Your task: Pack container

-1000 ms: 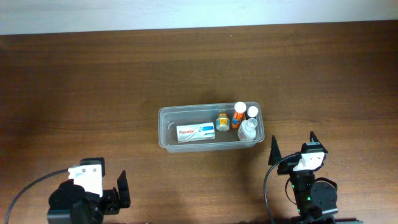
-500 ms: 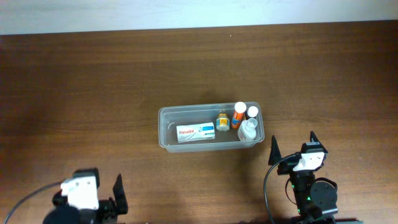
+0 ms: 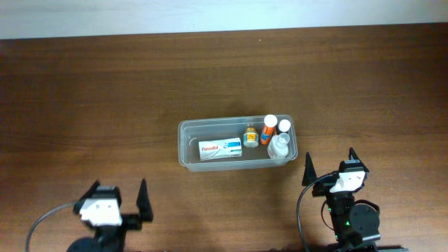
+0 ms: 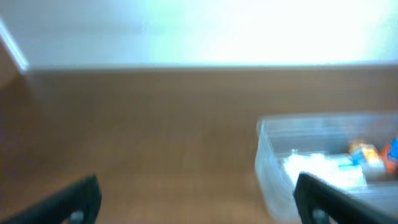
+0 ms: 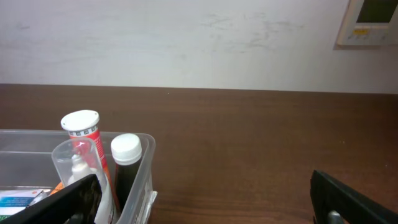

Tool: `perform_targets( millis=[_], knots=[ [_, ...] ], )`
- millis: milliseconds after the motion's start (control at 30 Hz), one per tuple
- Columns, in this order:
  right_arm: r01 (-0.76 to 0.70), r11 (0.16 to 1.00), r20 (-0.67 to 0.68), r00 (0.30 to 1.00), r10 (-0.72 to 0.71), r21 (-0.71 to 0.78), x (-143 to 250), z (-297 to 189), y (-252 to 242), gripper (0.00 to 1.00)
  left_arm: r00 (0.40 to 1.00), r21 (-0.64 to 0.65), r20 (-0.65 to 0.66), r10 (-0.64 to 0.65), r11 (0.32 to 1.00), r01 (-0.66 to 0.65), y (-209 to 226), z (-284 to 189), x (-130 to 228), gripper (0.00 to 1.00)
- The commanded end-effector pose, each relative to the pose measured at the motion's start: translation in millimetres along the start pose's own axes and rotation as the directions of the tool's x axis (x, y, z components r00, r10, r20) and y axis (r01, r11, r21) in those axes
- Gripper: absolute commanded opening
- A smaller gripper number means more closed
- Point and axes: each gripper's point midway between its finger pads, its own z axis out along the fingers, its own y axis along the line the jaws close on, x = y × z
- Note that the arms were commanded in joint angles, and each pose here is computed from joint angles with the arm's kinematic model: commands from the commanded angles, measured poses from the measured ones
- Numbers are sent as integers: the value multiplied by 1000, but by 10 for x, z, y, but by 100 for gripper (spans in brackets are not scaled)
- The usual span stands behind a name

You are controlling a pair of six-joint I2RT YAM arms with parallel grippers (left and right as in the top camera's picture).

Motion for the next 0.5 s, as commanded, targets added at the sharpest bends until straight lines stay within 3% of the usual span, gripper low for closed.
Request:
perform_targets(
  millis=[0, 167, 467],
  knots=[
    [-1, 1000, -8, 1000, 1, 13, 38, 4, -29, 98, 1000, 80, 21, -4, 997, 2, -127, 261, 218, 99],
    [-1, 1000, -8, 1000, 1, 13, 38, 4, -29, 98, 988, 117, 157, 4, 993, -23, -199, 616, 448, 99],
    [-1, 1000, -8, 1000, 1, 13, 38, 4, -29, 98, 991, 80, 137, 8, 997, -19, -140, 627, 490, 99]
  ],
)
